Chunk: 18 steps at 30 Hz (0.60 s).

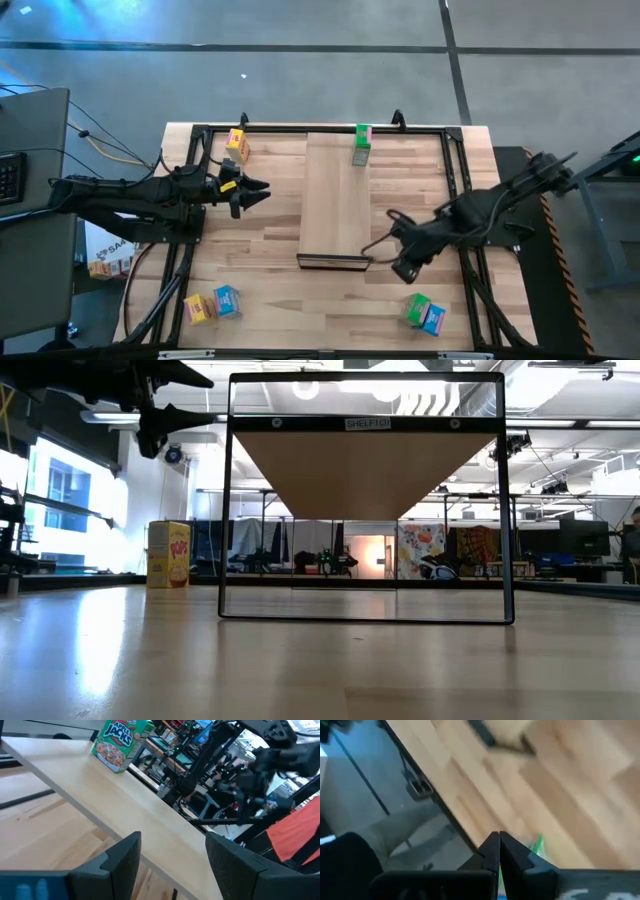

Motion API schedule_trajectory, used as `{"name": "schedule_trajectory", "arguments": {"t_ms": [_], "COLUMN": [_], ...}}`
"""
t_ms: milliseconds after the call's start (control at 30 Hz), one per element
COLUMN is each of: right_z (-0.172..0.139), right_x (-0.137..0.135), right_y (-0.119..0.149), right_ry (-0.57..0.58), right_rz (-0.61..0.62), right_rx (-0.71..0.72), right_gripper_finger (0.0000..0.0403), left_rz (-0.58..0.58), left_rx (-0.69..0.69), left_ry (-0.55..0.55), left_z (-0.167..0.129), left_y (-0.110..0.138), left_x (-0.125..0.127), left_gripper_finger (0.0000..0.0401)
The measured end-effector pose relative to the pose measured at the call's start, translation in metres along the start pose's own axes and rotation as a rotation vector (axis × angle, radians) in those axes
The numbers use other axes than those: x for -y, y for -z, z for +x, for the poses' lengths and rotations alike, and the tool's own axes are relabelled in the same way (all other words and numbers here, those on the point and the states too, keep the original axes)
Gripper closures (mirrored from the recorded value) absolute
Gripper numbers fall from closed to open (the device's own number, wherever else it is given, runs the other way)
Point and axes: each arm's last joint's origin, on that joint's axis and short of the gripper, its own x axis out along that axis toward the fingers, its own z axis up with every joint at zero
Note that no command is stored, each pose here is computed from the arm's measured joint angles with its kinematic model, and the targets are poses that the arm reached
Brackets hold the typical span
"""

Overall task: Stack cereal on shelf
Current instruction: Put the green cereal box on the shelf

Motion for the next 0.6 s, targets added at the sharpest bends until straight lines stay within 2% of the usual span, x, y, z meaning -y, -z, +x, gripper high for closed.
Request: {"name": "schedule_trajectory", "arguments": {"t_ms": [133,233,400,600], "right_z": [0.021,0.032,0.038,0.039], "right_x": [-0.004,-0.005,-0.012,-0.015], "right_y": [0.004,0.011,0.029,0.057], "right_ry": [0.051,0.1,0.114,0.17], "right_rz": [0.062,0.125,0.247,0.497], "right_rx": [-0.123,-0.182,-0.226,-0.182], "right_gripper_finger": [0.0398,0.0375,0.0293,0.0192], "left_rz": [0.026,0.046,0.054,0.052], "left_rx": [0.0,0.001,-0.005,-0.013], "left_ry": [-0.001,-0.001,0.006,0.017], "left_z": [0.0,0.0,0.0,0.0], "left_y": [0.0,0.0,0.0,0.0], "left_x": [0.0,0.0,0.0,0.0], "left_gripper_finger": [0.0185,0.0185,0.0185,0.0185]}}
